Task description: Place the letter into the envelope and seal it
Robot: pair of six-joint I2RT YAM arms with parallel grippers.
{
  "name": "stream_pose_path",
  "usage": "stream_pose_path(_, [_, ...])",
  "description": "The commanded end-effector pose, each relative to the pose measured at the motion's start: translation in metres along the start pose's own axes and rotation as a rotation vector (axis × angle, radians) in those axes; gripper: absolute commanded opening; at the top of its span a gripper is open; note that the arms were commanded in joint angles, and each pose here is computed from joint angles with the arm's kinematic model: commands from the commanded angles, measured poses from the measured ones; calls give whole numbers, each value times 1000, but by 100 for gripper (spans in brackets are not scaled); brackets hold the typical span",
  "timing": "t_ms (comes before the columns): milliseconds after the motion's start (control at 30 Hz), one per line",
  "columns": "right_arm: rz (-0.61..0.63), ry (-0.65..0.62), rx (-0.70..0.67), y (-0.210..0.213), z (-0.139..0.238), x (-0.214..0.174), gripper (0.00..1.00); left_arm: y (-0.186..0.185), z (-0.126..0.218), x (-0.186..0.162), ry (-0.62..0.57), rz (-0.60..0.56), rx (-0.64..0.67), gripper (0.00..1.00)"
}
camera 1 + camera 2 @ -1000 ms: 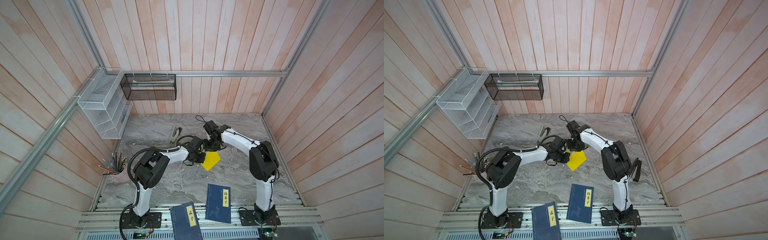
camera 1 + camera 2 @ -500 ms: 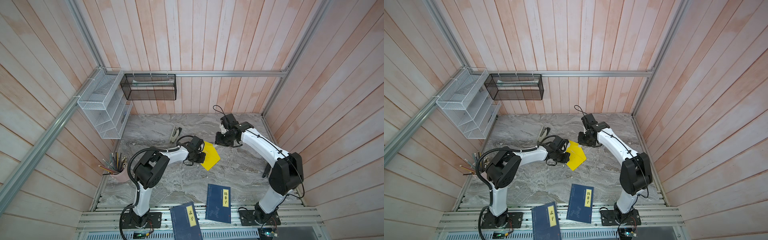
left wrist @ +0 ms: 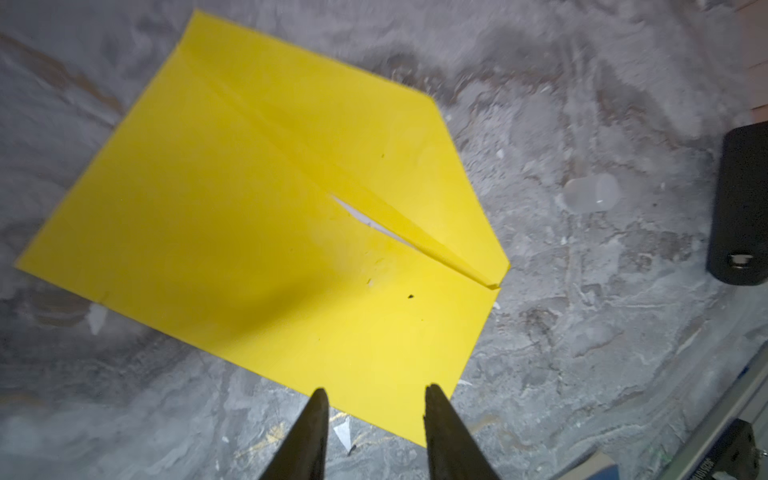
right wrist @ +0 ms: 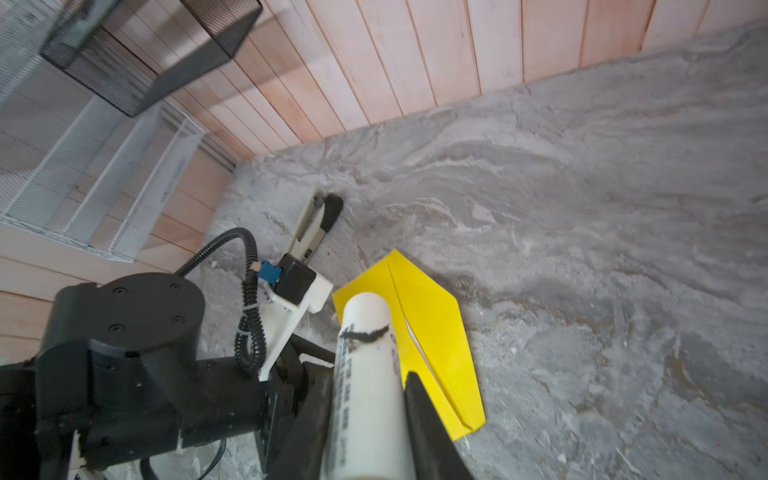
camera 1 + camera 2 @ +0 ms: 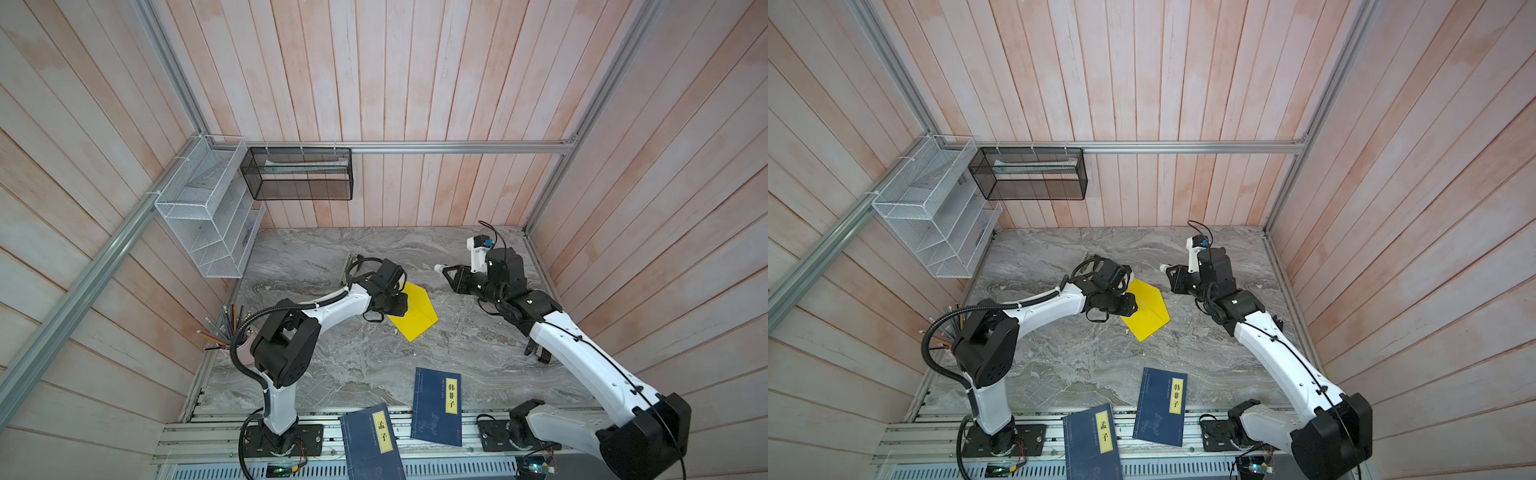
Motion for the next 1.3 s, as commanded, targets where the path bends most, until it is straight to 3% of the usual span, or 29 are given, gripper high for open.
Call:
stream_pose_path(0, [72, -136, 148, 11, 8, 8, 0, -9, 40, 24, -128, -4, -11, 47])
stream_pose_path(133, [174, -278, 294, 13, 26, -3, 0, -19, 80, 32, -280, 20, -88, 52])
stream_pose_path(267, [310, -437, 413, 16, 39, -17, 0, -27, 120, 28, -487, 88, -262, 56])
stream_pose_path(533, [525, -628, 481, 22, 38, -49, 0, -40, 146, 17, -690, 210, -600, 61])
stream_pose_path(900, [601, -685, 480, 30, 32, -61, 0, -46, 152, 15, -752, 238, -769, 65])
stream_pose_path(1267, [643, -671, 493, 38, 26, -74, 0, -55, 144, 18, -741, 238, -820, 70])
Point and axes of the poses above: each gripper's point midway between its finger pads, its own z axis back along the fingers, its own y axis along the line the jaws close on, x = y × z, the point moved 9 cm from there along z, back along the fingers, and after that the axes turned 13 degrees about -z, right-handed, at the moved point
